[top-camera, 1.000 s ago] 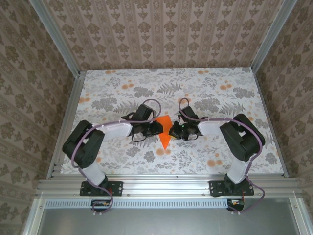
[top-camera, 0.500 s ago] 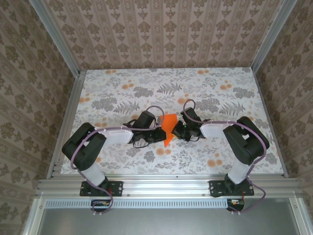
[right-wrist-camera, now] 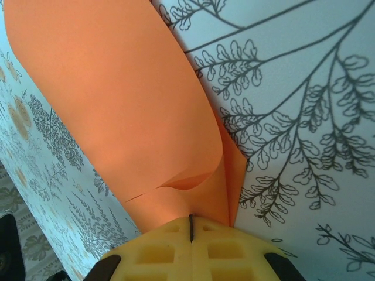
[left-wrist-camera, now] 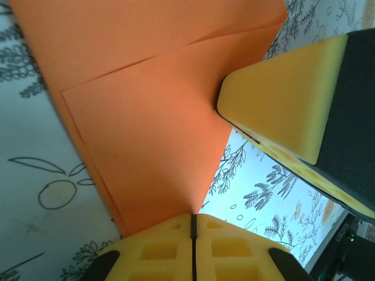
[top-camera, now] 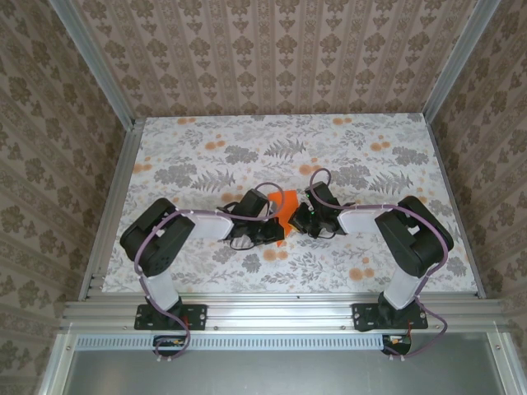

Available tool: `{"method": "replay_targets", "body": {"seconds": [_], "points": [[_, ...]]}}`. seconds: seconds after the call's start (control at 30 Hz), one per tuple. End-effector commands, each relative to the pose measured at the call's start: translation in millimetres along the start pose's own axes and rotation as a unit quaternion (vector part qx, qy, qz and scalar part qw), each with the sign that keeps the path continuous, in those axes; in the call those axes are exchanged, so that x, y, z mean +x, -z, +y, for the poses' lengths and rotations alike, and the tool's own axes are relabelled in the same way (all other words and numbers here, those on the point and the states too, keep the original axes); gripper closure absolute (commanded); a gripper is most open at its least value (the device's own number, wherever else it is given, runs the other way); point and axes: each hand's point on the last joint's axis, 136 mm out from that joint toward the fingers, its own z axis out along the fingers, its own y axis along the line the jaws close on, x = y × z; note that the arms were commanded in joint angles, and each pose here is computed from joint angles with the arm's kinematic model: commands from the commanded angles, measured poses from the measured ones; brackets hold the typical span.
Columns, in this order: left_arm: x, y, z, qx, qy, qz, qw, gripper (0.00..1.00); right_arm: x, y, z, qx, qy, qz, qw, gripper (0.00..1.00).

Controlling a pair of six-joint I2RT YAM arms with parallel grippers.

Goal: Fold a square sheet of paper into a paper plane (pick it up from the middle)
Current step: Third fold the triangle at the center of the table.

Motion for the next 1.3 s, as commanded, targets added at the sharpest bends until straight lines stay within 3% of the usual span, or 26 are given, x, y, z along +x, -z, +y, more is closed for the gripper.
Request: {"method": "replay_targets", "body": {"seconds": [0.0, 0.23, 0.63, 0.93, 1.27], "points": [[9.8, -2.0, 24.4, -0.060, 0.013, 0.017, 0.998, 0.94, 5.8, -5.9, -27.5, 0.048, 0.004, 0.007, 0.999, 0.93], [16.6, -2.4, 41.5, -0.090, 0.025, 0.027, 0.995, 0.97, 4.7, 10.3, 15.4, -0.030, 0.107, 0.027, 0.994, 0.91], [15.5, -3.4, 42.2, -0.098, 0.024, 0.030, 0.994, 1.00, 35.4, -1.5, -4.1, -0.002, 0.112, 0.082, 0.990, 0.92], [25.2, 0.7, 51.0, -0.113, 0.023, 0.042, 0.992, 1.00, -1.3, -5.2, -40.0, 0.062, 0.103, 0.058, 0.991, 0.92], [39.7, 1.6, 65.7, -0.128, 0.027, 0.060, 0.990, 1.00, -44.5, 4.8, -36.6, 0.048, 0.117, 0.032, 0.991, 0.92]]}}
